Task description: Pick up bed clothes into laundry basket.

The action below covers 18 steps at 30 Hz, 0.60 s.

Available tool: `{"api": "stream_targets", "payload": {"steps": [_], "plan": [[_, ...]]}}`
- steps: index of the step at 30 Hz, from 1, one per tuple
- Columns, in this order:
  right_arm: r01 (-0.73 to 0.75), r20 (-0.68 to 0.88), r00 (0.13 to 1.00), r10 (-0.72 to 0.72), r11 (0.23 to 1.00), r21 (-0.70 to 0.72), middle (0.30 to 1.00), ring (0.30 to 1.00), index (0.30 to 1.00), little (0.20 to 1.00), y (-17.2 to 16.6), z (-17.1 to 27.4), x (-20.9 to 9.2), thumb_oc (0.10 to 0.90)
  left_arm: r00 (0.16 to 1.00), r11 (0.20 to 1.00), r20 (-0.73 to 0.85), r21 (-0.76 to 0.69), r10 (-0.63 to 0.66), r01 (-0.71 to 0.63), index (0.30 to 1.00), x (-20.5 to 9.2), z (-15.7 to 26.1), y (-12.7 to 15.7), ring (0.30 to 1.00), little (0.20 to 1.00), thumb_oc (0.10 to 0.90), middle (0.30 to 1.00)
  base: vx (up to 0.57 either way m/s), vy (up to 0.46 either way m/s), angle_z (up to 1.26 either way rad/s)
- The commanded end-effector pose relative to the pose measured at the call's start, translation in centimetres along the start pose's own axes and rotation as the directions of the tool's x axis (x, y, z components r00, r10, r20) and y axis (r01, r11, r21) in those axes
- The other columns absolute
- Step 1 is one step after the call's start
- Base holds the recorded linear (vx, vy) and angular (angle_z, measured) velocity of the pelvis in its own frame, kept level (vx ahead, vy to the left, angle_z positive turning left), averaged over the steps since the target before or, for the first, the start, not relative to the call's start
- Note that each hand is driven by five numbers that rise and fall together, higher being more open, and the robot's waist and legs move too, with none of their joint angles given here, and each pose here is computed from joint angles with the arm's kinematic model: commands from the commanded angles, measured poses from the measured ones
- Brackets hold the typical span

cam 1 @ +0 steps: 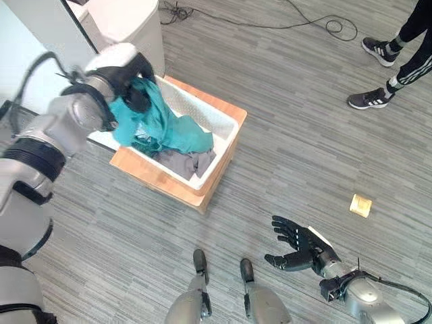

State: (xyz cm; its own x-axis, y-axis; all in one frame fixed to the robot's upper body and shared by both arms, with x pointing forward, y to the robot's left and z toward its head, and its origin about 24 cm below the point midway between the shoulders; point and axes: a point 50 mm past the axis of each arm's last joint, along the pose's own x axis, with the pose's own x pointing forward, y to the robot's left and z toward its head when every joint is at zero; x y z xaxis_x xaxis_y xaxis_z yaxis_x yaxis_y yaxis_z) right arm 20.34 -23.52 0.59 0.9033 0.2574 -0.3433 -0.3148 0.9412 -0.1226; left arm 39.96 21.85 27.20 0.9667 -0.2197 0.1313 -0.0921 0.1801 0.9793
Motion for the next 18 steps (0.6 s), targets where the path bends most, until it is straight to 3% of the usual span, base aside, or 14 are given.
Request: {"api": "stream_targets", "payload": {"steps": [1,9,10,11,12,18], "plan": [[-0.040,0.206,0.977,0.055,0.996,-0.075,0.900,0.900,0.900,0.900,0.6,4.0,0.2,0.800,0.965,0.966,0.045,-0.012,0.259,-0.259,0.300,0.8,2.1,6.5,0.300,0.300,0.400,0.300,-0.01,0.002,-0.04],[-0.082,0.198,0.975,0.098,0.992,-0.091,0.900,0.900,0.900,0.900,1.7,3.8,0.6,0.800,0.981,0.981,0.044,0.034,0.188,-0.189,0.300,1.7,2.7,4.2,0.300,0.300,0.400,0.300,0.00,0.002,-0.10],[-0.080,0.198,0.975,0.097,0.992,-0.093,0.900,0.900,0.900,0.900,1.7,3.9,0.5,0.800,0.986,0.985,0.028,0.047,0.165,-0.167,0.420,1.7,2.3,3.7,0.420,0.420,0.480,0.420,0.01,0.009,-0.07],[-0.077,0.199,0.975,0.095,0.993,-0.095,0.900,0.900,0.900,0.900,1.6,3.9,0.5,0.800,0.990,0.989,0.003,0.056,0.140,-0.140,0.420,1.6,1.8,3.3,0.420,0.420,0.480,0.420,0.01,0.005,-0.14],[-0.071,0.193,0.977,0.089,0.992,-0.100,0.900,0.900,0.900,0.900,1.5,3.7,0.4,0.800,0.991,0.987,-0.005,0.092,0.133,-0.132,0.900,1.5,1.5,3.2,0.900,0.900,0.800,0.900,0.00,0.001,-0.17],[-0.040,0.187,0.981,0.060,0.993,-0.111,0.900,0.900,0.900,0.900,0.8,3.7,0.2,0.800,0.992,0.965,0.073,0.235,0.102,-0.116,0.900,1.2,2.7,3.6,0.900,0.900,0.800,0.900,-0.01,-0.026,-0.07]]}}
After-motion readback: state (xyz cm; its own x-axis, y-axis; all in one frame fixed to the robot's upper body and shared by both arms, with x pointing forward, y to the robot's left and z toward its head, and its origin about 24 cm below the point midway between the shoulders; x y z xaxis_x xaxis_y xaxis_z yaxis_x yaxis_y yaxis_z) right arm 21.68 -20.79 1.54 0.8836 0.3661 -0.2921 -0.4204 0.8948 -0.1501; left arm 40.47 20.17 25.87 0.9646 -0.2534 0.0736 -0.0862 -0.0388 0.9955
